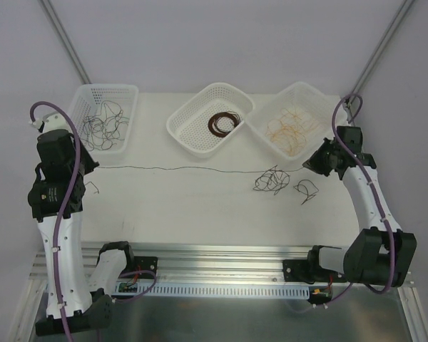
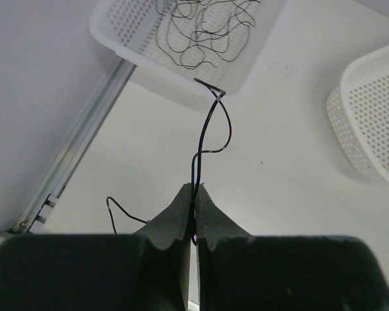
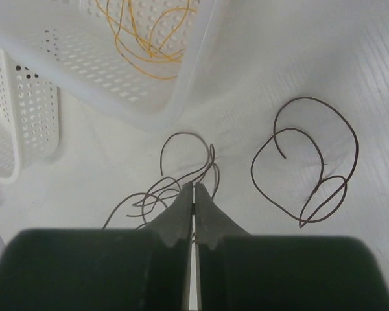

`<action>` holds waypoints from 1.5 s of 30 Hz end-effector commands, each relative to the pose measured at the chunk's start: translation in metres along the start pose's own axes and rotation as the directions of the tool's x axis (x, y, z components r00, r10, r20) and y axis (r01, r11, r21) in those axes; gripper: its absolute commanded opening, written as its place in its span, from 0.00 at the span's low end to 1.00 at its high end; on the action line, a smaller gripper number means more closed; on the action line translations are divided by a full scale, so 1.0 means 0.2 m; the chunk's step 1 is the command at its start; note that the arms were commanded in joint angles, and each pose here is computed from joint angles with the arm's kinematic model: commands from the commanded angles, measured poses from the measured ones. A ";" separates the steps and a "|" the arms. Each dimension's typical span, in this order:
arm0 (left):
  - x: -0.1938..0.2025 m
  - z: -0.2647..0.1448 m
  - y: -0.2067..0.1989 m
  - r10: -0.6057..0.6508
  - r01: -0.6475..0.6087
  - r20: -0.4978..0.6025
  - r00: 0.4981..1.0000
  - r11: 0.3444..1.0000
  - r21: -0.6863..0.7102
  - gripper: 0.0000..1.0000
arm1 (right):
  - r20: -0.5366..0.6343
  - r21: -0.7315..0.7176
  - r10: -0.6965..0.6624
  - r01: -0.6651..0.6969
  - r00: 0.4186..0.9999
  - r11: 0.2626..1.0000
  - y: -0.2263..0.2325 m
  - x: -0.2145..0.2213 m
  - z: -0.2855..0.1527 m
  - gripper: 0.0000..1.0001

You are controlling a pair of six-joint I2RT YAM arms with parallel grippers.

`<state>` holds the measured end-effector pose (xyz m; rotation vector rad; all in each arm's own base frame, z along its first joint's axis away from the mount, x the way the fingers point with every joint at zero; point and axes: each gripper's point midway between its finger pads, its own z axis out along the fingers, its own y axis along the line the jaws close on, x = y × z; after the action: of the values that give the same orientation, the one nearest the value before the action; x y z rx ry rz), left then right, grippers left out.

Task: Untangle the cables

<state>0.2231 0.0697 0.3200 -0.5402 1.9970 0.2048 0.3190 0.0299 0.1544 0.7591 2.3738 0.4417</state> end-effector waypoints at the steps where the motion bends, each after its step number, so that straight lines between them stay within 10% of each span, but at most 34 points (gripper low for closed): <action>1: -0.04 -0.02 -0.14 -0.017 0.014 0.018 1.000 0.988 0.153 0.00 | -0.066 -0.010 -0.096 0.096 0.993 0.995 0.03 0.12 -0.01 0.01; 6: 0.06 0.01 -0.28 -0.024 0.039 -0.052 0.998 0.953 0.299 0.00 | -0.180 0.010 -0.240 0.246 0.954 0.969 0.01 0.34 0.03 0.16; 13: 0.00 -0.04 -0.35 -0.029 0.037 -0.026 0.999 0.924 0.381 0.00 | -0.102 -0.152 -0.585 0.568 0.805 0.809 0.33 0.53 -0.02 0.66; 27: -0.12 -0.16 -0.36 -0.049 0.026 0.048 0.998 0.914 0.405 0.00 | -0.172 -0.020 -0.825 0.835 0.539 0.550 0.65 0.84 0.31 0.76; 37: -0.24 -0.22 -0.21 -0.026 -0.007 0.126 0.992 0.966 0.258 0.00 | -0.307 0.291 -0.759 0.816 0.574 0.500 0.26 0.79 0.45 0.70; 45: -0.43 -0.28 -0.12 -0.013 -0.019 0.209 0.978 0.988 0.150 0.00 | -0.283 0.360 -0.537 0.607 0.794 0.708 -0.13 0.60 0.32 0.55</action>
<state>0.2235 0.0374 0.4073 -0.3869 1.8257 0.0110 0.2763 0.1184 0.0305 -0.0805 2.7302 -0.3700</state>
